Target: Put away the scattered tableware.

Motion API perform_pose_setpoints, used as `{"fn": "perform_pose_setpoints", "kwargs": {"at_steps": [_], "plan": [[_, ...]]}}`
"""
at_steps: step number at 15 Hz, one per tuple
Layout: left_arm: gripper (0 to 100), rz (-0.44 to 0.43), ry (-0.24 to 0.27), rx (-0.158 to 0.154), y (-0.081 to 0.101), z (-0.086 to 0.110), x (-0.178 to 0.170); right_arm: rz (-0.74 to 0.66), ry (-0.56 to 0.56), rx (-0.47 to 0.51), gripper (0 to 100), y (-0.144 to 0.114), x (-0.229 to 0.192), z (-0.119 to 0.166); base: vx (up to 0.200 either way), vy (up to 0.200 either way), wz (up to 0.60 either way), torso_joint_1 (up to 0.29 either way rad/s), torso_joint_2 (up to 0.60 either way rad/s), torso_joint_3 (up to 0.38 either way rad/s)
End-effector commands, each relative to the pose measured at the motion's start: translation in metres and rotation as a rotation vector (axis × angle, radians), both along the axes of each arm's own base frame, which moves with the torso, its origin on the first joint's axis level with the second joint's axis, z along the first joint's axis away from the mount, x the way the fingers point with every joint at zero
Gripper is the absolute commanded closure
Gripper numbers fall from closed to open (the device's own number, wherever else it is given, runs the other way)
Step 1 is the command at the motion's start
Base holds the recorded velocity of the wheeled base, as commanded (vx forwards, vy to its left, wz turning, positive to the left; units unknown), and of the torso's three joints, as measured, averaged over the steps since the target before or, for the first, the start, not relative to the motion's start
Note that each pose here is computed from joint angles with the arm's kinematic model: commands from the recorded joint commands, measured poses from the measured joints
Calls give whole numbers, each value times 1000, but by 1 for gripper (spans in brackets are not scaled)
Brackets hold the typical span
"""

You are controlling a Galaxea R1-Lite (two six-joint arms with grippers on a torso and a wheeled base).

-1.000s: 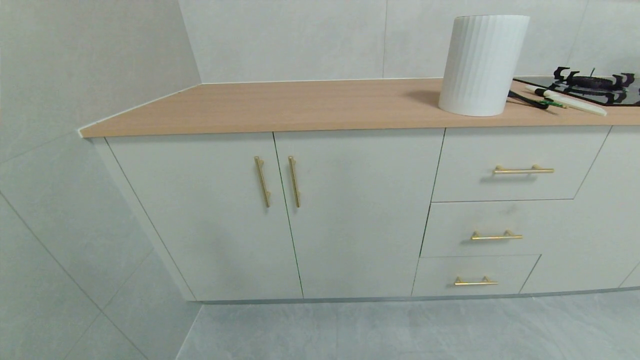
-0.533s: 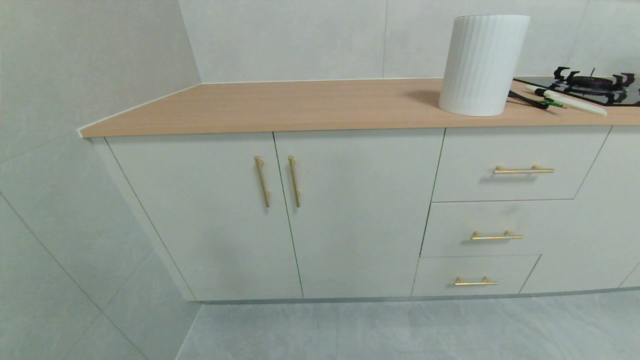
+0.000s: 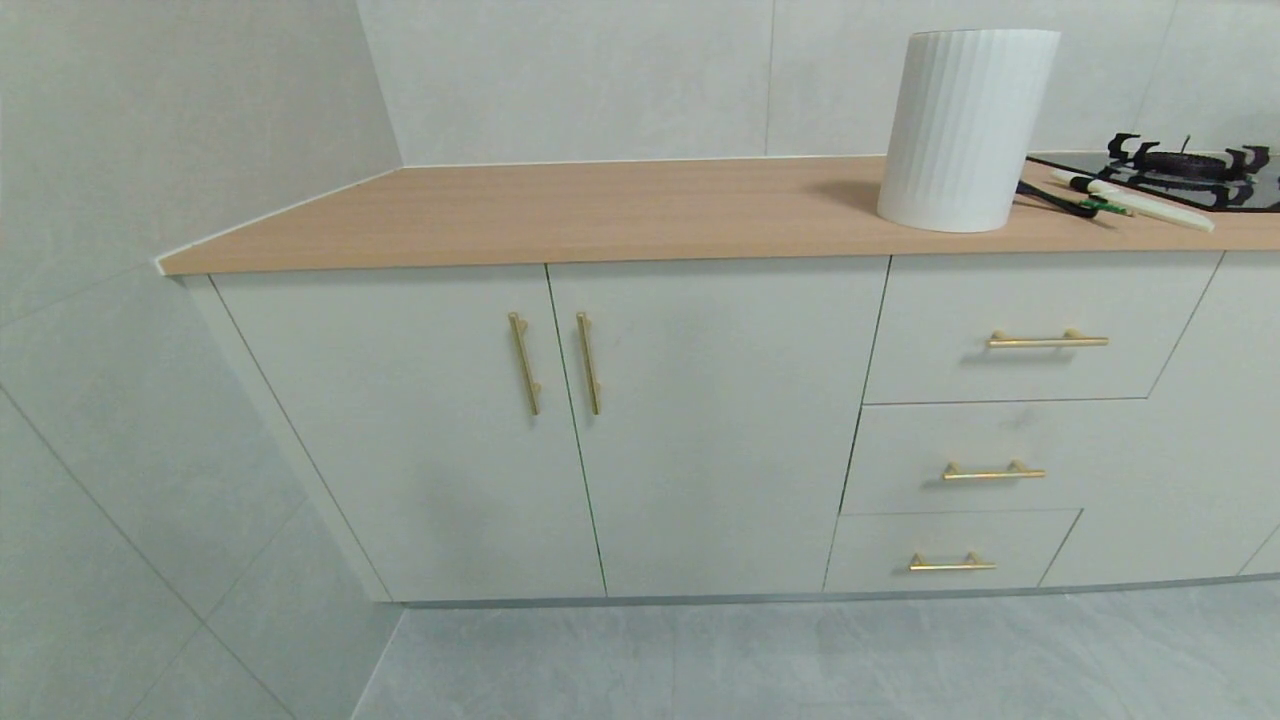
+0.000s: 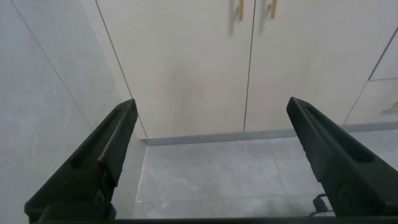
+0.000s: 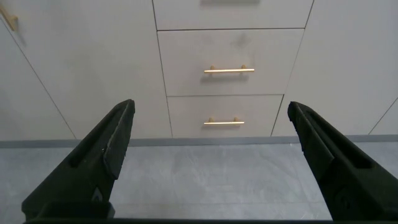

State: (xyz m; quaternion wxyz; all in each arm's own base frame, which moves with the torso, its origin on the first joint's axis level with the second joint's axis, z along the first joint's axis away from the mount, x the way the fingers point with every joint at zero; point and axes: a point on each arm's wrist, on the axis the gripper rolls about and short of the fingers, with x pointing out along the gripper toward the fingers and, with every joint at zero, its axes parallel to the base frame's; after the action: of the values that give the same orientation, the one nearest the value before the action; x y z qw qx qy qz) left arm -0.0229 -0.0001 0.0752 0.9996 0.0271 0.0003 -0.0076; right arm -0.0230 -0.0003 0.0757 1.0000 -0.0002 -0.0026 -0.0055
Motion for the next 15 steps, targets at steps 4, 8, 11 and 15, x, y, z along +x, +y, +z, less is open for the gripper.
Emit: {"fn": "perform_pose_setpoints", "kwargs": {"at_steps": [4, 8, 11, 15], "plan": [[0, 0, 1, -48, 0, 0, 0, -1, 2, 2, 0, 0, 0, 0, 0, 0, 0, 0, 0, 0], [0, 1, 1, -48, 0, 0, 0, 0, 2, 0, 0, 0, 0, 0, 0, 0, 0, 0, 0, 0], [0, 1, 1, -48, 0, 0, 0, 0, 2, 2, 0, 0, 0, 0, 0, -67, 0, 1, -1, 1], [0, 1, 1, -50, 0, 0, 0, 0, 2, 2, 0, 0, 0, 0, 0, -200, 0, 5, -1, 4]]}}
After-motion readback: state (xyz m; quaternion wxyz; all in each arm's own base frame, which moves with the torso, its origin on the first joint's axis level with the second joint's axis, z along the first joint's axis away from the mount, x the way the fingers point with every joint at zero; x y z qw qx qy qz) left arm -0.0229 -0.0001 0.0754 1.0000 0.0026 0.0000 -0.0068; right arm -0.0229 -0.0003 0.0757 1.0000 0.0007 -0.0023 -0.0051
